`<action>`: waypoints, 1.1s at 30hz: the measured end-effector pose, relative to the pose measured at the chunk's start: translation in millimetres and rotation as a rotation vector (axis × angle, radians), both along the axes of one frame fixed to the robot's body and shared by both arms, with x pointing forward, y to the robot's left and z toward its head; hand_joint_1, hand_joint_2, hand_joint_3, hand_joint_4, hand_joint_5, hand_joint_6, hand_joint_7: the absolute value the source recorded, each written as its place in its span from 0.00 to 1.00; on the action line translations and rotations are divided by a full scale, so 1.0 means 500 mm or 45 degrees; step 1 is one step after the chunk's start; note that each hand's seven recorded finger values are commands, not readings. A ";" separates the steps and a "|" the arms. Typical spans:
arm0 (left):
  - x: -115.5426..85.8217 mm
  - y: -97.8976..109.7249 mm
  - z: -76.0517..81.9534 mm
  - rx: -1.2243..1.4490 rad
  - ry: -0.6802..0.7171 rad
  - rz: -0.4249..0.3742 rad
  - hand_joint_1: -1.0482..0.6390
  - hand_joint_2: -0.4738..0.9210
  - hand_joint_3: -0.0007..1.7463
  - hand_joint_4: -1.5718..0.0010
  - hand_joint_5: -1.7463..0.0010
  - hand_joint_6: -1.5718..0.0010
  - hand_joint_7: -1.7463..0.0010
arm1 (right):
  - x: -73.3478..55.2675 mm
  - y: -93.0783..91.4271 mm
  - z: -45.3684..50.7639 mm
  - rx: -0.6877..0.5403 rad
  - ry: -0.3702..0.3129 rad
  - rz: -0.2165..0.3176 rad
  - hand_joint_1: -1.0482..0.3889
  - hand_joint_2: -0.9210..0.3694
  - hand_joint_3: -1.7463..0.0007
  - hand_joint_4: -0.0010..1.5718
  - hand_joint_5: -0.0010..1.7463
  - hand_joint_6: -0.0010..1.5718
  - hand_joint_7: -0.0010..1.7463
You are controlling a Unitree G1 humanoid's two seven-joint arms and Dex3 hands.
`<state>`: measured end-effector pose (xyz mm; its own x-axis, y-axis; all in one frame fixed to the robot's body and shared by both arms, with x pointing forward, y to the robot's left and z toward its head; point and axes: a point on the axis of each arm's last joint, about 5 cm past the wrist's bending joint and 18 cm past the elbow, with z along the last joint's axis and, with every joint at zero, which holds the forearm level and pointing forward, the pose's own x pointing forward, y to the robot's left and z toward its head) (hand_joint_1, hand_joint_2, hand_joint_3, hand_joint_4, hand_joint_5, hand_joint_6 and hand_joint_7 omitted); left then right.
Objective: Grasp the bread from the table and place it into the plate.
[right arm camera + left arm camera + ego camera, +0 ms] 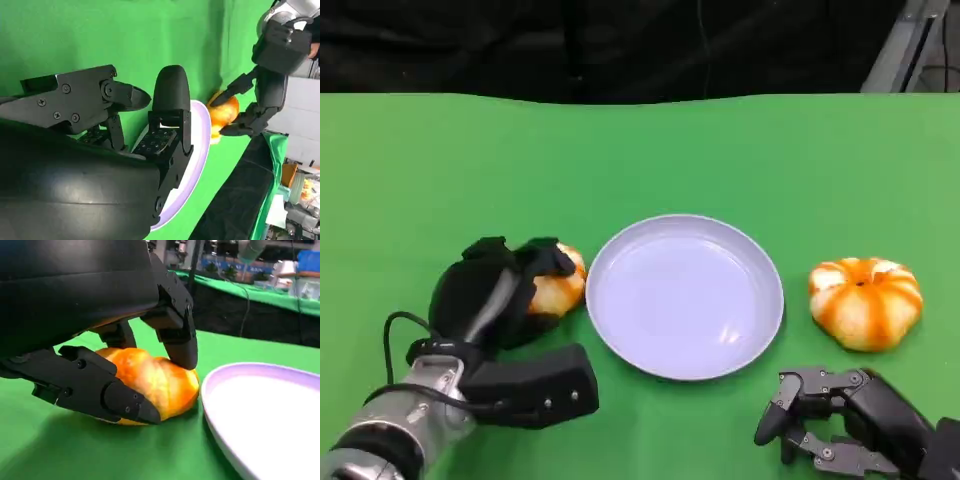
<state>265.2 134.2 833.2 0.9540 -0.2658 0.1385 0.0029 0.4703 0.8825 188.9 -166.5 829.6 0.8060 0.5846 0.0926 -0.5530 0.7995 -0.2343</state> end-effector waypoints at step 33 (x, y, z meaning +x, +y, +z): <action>0.009 -0.001 0.042 -0.223 -0.390 0.086 0.60 0.92 0.00 0.67 0.00 0.70 0.04 | 0.001 0.000 0.000 0.001 0.002 0.003 0.73 0.00 0.72 0.46 0.86 0.53 0.59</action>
<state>269.7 133.8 854.0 0.8759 -0.1503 0.4585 -0.2855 0.6045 0.7437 189.5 -166.3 829.5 0.8045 0.5868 0.0919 -0.5555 0.7982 -0.2329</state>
